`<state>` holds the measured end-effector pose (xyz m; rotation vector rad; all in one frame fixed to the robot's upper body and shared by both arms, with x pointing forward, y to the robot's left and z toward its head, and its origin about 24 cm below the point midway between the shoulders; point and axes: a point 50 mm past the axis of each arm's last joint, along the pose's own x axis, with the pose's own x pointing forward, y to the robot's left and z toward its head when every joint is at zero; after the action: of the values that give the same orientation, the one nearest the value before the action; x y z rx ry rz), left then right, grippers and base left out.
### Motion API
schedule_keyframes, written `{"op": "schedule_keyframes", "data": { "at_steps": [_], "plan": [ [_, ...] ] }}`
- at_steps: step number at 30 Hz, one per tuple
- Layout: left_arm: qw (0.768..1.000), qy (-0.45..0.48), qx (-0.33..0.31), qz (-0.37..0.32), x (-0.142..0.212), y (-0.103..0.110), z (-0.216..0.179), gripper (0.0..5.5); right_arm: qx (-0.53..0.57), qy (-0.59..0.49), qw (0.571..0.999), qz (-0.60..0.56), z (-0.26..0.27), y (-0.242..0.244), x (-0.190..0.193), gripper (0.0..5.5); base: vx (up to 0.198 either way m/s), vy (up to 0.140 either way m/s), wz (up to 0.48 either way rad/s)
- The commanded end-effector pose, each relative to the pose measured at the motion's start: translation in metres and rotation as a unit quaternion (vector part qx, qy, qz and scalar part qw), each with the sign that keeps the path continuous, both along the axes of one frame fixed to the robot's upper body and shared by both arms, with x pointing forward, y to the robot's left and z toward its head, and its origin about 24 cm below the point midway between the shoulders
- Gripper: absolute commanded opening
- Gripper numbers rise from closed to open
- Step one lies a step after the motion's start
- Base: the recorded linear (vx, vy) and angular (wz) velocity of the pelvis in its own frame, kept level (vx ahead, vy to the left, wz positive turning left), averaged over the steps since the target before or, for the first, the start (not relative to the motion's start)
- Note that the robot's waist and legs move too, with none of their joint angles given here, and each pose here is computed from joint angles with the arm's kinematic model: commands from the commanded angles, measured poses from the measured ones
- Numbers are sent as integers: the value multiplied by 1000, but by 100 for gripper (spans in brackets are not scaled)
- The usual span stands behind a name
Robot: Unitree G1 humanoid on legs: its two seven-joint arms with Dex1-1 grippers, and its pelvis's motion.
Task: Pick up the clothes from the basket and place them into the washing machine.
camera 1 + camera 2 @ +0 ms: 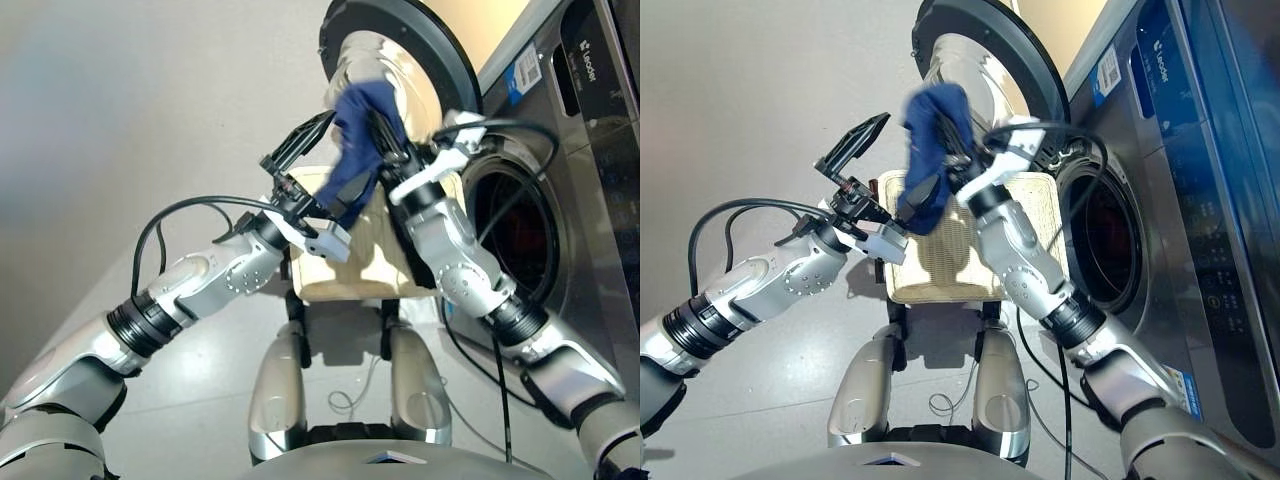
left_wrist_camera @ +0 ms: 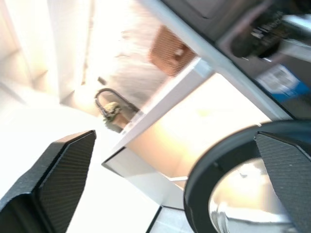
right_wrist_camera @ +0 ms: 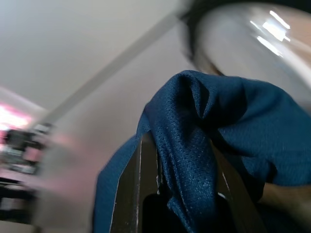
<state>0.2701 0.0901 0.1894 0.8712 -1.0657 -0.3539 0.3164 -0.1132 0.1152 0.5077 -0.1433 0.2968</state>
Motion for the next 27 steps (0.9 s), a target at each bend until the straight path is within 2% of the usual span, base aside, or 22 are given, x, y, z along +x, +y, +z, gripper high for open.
{"op": "schedule_keyframes", "data": {
  "at_steps": [1, 10, 14, 23, 27],
  "plan": [
    [995, -19, -83, -56, -19, -3, 18, 550, 51, -61, 996, -50, 22, 0, 4, 0, 0, 0, 0],
    [989, 3, -131, -72, -21, -3, 19, 550, 82, 53, 979, -180, -29, -28, 16, 0, 0, 0, 0],
    [982, 21, -166, -87, -20, -5, 21, 550, 93, 110, 955, -260, -48, -51, 25, 0, 0, 0, 0],
    [963, 45, -238, -118, -21, -14, 29, 550, 46, 105, 904, -412, -28, -117, 39, 0, -26, -30, 248],
    [953, 63, -270, -122, -22, -14, 27, 550, 37, 95, 871, -480, -15, -151, 35, 0, 0, 0, 0]
  ]
}}
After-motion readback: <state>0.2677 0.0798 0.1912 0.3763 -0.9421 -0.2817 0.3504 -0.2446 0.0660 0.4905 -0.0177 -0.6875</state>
